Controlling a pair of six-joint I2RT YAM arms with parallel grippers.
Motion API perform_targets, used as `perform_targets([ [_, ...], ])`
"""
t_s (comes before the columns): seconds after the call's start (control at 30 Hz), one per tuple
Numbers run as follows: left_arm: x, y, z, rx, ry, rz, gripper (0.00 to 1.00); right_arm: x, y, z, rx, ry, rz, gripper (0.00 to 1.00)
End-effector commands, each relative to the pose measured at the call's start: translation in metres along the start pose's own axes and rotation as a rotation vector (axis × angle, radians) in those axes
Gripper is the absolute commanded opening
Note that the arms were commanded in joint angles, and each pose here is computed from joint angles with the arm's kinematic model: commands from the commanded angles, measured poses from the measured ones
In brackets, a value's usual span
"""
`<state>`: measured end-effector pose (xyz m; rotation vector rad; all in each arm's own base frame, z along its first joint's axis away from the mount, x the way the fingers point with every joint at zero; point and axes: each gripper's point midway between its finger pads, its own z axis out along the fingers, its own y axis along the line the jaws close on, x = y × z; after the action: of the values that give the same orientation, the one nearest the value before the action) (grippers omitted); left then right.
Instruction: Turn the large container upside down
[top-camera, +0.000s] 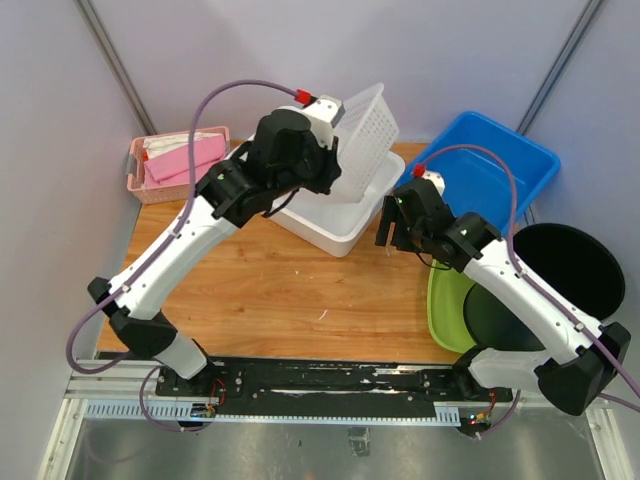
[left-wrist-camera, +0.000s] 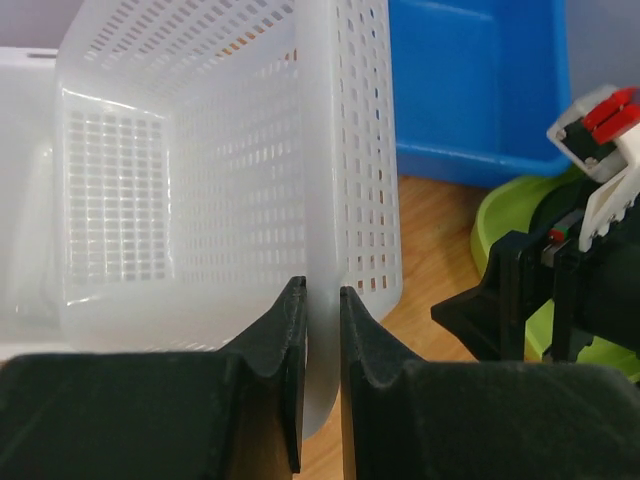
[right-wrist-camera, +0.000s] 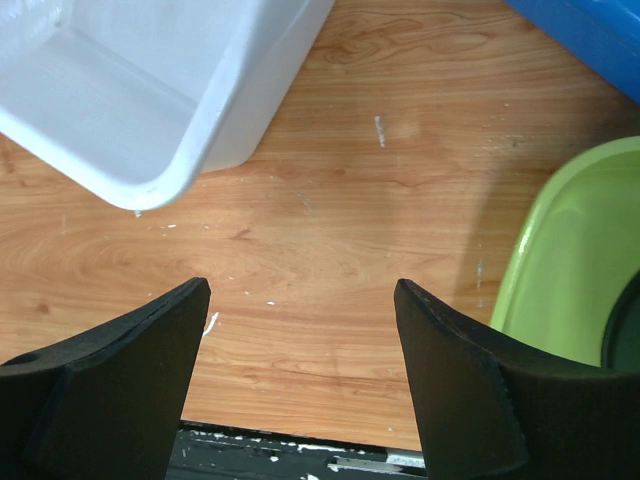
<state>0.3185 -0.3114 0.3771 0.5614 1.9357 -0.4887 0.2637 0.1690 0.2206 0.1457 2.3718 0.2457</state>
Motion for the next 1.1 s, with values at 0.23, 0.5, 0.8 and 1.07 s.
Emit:
perform_targets([
  [0.23,-0.108,0.037,-0.142,-0.128,-0.422,-0.330,0.00,-0.041,-0.009,-0.053,-0.103,-0.258,0.037,0.76],
  [0.5,-0.101,0.058,-0.225,-0.151,-0.516,-0.603,0.00,-0.061,-0.038,-0.086,-0.038,-0.387,0.010,0.77],
  [0.8,-0.021,0.082,-0.274,-0.181,-0.511,-0.902,0.00,-0.048,-0.030,-0.085,-0.106,-0.336,-0.033,0.76],
  [1.07,0.059,0.125,-0.262,-0.365,-0.604,-1.055,0.00,-0.038,-0.024,-0.087,-0.149,-0.297,-0.067,0.76],
])
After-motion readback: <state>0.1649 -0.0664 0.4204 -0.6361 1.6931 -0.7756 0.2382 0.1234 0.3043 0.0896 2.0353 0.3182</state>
